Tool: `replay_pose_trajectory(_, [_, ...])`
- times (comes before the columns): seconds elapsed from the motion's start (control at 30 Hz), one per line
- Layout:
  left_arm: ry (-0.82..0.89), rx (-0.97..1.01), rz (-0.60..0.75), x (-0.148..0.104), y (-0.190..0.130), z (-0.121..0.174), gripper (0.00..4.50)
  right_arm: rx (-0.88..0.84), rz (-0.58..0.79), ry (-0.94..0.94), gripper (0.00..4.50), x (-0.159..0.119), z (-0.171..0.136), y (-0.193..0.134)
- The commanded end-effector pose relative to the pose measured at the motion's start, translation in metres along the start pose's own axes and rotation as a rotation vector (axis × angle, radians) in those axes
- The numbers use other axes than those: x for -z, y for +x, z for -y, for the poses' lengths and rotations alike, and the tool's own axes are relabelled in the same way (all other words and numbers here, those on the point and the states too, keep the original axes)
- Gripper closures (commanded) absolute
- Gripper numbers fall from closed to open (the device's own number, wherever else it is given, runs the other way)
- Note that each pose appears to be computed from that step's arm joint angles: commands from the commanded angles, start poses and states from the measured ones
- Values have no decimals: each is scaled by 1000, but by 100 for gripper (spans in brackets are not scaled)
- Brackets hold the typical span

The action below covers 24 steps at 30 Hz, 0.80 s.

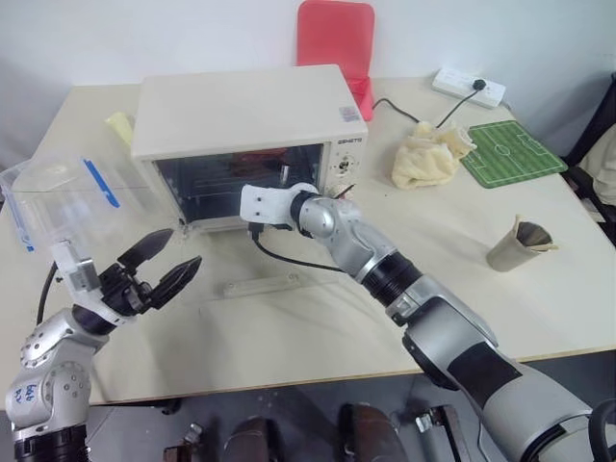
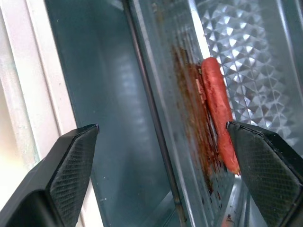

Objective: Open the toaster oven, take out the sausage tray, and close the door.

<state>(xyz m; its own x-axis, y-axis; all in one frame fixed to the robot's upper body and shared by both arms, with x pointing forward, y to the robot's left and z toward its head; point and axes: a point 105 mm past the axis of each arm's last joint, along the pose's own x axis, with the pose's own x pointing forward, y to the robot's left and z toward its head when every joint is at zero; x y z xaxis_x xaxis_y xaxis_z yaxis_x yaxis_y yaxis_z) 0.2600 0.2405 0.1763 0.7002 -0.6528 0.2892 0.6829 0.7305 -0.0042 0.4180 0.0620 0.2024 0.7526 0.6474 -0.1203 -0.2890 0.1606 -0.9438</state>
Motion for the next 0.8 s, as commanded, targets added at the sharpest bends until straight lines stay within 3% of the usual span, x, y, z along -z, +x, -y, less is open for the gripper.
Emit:
replay_pose_trajectory(0.03, [21,-20,-4,-8,-6,2,1,45,40,-90,18,-16,11,4])
replay_pose_trajectory(0.1, [10,-35,-36,-4,-8,2,0,52,34,-115,57,-16,10,6])
replay_pose_trajectory(0.43, [-36,-68,-41,-5,-10,1,0,101,49,-172,399,-20,14,5])
replay_pose_trajectory(0.5, [-45,-70,-46,-4,-10,1,0,109,65,-180,447,-24,14,2])
replay_pose_trajectory(0.8, [-68,-54,-52,-3,-3,0,0,115,124,-215,447,-35,8,-11])
